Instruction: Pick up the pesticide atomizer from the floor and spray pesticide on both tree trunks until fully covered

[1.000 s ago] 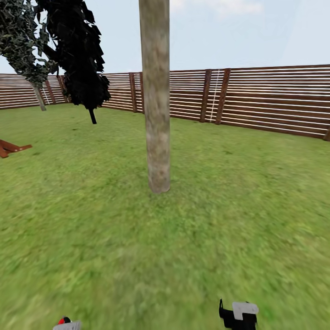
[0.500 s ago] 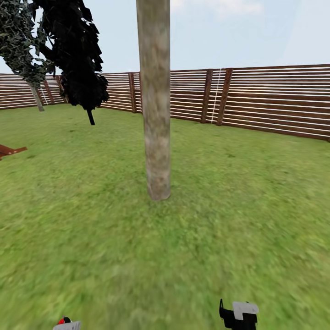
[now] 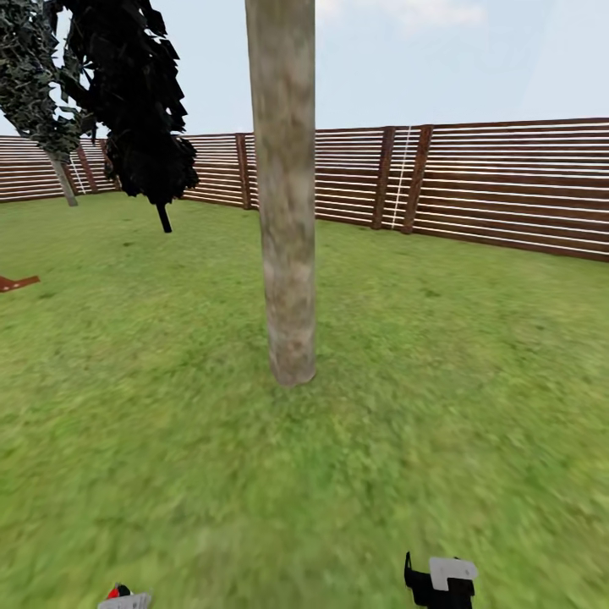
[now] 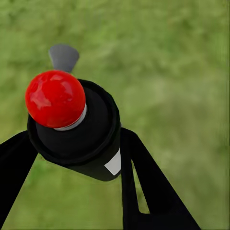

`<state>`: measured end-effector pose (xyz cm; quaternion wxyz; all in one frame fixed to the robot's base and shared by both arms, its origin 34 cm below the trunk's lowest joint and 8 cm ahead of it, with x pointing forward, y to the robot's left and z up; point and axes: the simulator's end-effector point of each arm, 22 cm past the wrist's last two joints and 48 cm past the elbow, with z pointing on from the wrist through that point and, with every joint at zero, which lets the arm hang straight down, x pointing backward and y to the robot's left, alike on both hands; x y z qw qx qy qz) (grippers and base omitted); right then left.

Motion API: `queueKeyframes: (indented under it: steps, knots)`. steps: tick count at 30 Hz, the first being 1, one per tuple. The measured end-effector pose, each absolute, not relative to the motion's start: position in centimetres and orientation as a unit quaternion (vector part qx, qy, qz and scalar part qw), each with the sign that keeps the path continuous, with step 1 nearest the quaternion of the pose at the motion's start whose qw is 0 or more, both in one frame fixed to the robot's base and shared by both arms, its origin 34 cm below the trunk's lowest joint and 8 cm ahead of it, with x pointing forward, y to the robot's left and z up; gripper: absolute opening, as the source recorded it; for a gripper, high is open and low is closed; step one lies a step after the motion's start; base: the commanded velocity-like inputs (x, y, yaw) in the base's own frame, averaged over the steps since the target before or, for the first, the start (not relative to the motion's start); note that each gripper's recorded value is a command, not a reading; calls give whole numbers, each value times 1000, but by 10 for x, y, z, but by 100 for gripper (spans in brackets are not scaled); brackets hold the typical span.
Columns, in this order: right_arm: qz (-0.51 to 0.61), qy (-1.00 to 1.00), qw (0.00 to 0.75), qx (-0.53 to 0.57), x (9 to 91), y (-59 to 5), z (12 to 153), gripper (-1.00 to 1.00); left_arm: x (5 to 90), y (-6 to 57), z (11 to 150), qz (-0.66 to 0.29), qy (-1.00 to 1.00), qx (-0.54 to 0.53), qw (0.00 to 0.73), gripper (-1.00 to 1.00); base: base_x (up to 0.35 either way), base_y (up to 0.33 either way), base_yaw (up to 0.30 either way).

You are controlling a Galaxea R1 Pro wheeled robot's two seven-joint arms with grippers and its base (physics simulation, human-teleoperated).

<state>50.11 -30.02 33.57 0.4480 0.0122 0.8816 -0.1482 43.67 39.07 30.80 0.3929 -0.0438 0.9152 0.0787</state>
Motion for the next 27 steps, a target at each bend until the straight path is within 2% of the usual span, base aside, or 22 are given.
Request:
queueKeyframes:
  steps: [17,22,24,27]
  knots:
    - [-147,874,463,4,513,-300,347,100,451,408,320,86,911,-33,403,-100,339,0,0]
    - [-131,844,512,-87,554,-272,375,100,501,392,337,51,907,26,417,-100,339,0,0]
    - [-113,840,516,-121,563,-258,378,100,521,370,341,15,911,63,408,-100,339,0,0]
    - [-30,843,496,-207,571,-213,373,100,547,335,354,-45,908,132,395,-100,339,0,0]
